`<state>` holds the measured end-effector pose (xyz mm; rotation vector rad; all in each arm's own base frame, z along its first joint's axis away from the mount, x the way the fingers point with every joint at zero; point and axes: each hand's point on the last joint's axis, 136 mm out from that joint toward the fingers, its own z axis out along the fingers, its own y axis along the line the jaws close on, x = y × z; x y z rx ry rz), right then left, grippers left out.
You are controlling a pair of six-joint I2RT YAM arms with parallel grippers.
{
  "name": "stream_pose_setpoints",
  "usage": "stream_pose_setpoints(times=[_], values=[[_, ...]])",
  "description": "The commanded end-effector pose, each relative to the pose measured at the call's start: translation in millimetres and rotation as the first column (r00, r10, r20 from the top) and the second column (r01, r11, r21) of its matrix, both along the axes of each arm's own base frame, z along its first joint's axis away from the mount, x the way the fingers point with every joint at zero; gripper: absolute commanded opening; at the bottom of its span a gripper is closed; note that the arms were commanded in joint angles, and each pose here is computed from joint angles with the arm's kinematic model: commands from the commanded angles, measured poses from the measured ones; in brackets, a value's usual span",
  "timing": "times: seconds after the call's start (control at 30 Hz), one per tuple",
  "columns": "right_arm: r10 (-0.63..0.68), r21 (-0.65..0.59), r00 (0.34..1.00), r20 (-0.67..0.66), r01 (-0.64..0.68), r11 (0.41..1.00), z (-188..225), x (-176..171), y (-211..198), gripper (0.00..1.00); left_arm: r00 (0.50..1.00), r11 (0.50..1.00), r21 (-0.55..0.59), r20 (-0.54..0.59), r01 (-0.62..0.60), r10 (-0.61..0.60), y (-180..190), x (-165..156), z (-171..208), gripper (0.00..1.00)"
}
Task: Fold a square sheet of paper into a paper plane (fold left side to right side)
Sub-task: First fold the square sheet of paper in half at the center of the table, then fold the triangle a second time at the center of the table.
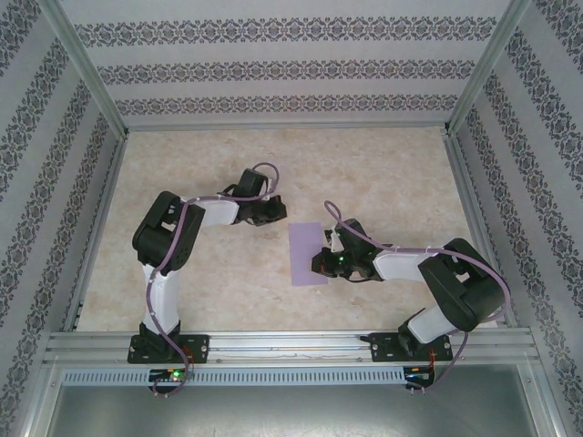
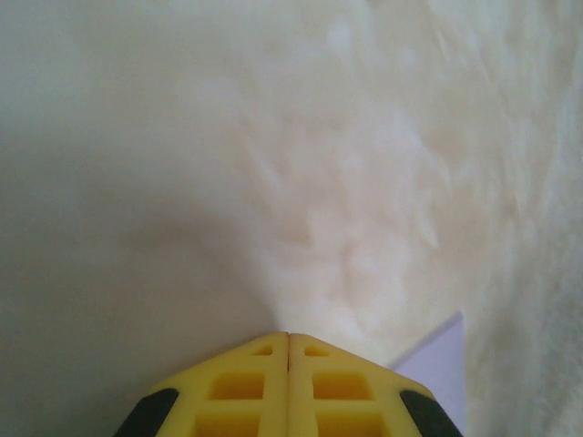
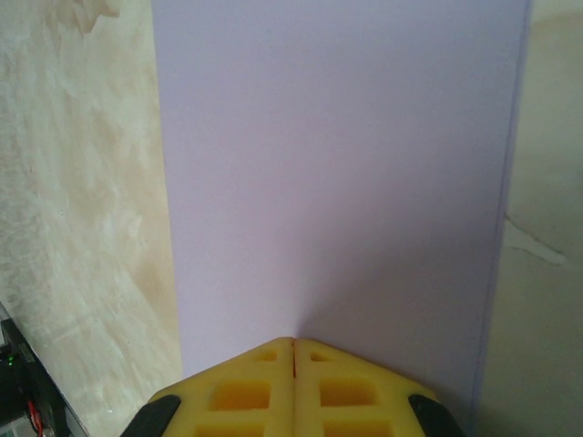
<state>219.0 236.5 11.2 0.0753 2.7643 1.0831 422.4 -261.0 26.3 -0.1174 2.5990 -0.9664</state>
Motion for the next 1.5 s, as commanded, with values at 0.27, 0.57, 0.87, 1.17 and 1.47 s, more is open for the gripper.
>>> stream_pose_setpoints(times=[0.27,0.57,0.87,1.17,1.47], values=[[-0.09,-0.165,0.979,-0.184,0.059,0.984,-48.3,-42.1,-37.2,0.0,0.997,0.999,0.023,0.061,0.046,-0.047,0.7,-26.1,45.9,0.03],[-0.092,-0.175,0.98,-0.176,0.06,0.983,-52.0,-40.0,-37.0,0.0,0.987,0.986,-0.054,-0.024,0.155,-0.156,-50.1,-95.6,32.0,0.03],[-0.069,-0.146,0.983,-0.17,0.044,0.988,-47.2,-36.4,-27.8,0.0,0.987,0.991,0.018,-0.09,0.135,-0.132,-52.9,-104.3,-7.2,0.03],[-0.04,-0.075,0.99,-0.136,0.03,0.997,-26.3,-24.4,-11.9,0.08,0.983,0.989,0.056,-0.136,0.135,-0.127,-43.9,-117.2,-27.6,0.03],[-0.064,-0.006,0.998,-0.013,0.063,0.998,37.8,2.6,-20.4,0.3,0.978,0.987,0.075,-0.162,0.143,-0.129,-40.2,-135.3,-36.9,0.03]])
